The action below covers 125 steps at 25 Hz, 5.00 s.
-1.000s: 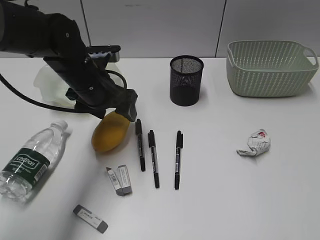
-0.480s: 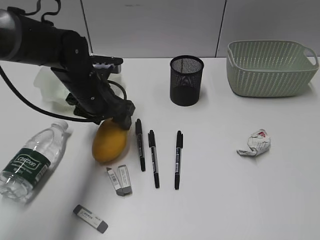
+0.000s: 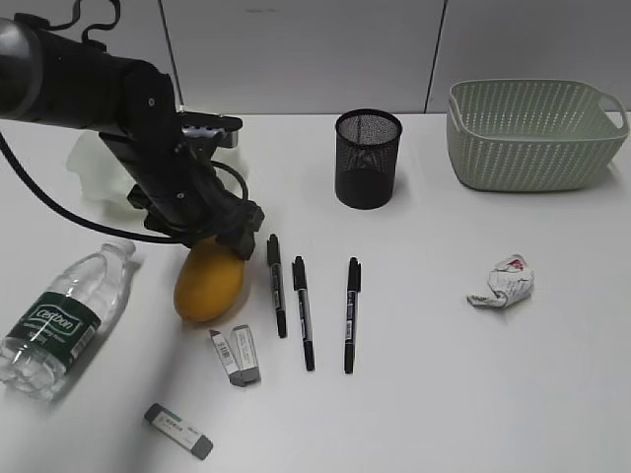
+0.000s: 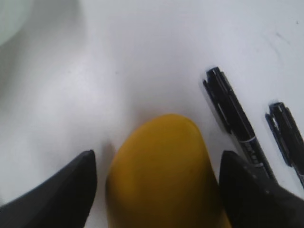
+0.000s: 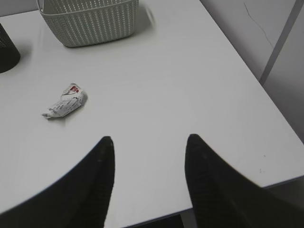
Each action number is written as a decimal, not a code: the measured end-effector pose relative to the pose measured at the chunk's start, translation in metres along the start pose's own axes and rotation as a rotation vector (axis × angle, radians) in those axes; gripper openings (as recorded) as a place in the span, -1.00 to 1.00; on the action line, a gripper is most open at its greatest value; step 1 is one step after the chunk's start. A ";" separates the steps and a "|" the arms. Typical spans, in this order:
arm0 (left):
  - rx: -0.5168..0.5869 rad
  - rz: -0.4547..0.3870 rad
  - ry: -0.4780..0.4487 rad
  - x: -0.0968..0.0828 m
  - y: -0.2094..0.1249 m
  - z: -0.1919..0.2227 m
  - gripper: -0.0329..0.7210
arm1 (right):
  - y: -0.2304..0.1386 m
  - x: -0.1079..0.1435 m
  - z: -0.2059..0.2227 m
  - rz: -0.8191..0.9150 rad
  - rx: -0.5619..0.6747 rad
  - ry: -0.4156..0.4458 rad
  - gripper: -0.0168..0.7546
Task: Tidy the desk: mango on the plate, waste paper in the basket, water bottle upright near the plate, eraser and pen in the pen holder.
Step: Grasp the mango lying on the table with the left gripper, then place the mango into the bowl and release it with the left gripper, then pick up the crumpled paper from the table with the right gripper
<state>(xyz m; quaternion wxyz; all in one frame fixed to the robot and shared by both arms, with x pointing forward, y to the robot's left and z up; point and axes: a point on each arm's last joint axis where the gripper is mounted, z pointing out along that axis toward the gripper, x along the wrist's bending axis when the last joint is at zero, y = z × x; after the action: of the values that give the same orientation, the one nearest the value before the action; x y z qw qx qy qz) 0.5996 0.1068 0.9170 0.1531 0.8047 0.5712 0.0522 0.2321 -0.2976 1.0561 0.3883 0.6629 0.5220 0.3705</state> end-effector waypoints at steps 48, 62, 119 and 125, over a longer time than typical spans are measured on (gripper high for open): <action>-0.544 -0.136 0.104 0.101 0.069 -0.037 0.81 | 0.000 0.000 0.000 0.000 0.000 0.000 0.06; -0.526 -0.028 0.143 0.067 -0.099 -0.215 0.03 | 0.000 0.000 0.000 0.000 0.000 0.000 0.06; -0.848 -0.162 0.214 0.048 -0.350 -0.272 -0.15 | -0.011 0.125 0.372 0.168 1.038 -0.084 -0.28; -0.848 -0.163 0.214 0.048 -0.350 -0.272 -0.15 | -0.008 0.125 0.375 0.129 0.996 -0.059 -0.86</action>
<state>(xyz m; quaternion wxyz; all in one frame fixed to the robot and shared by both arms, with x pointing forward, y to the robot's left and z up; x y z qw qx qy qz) 0.2292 0.3076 1.0636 0.4133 0.6133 0.5735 0.3524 0.5871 -0.2223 0.9003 0.0159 0.8090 0.5821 0.0808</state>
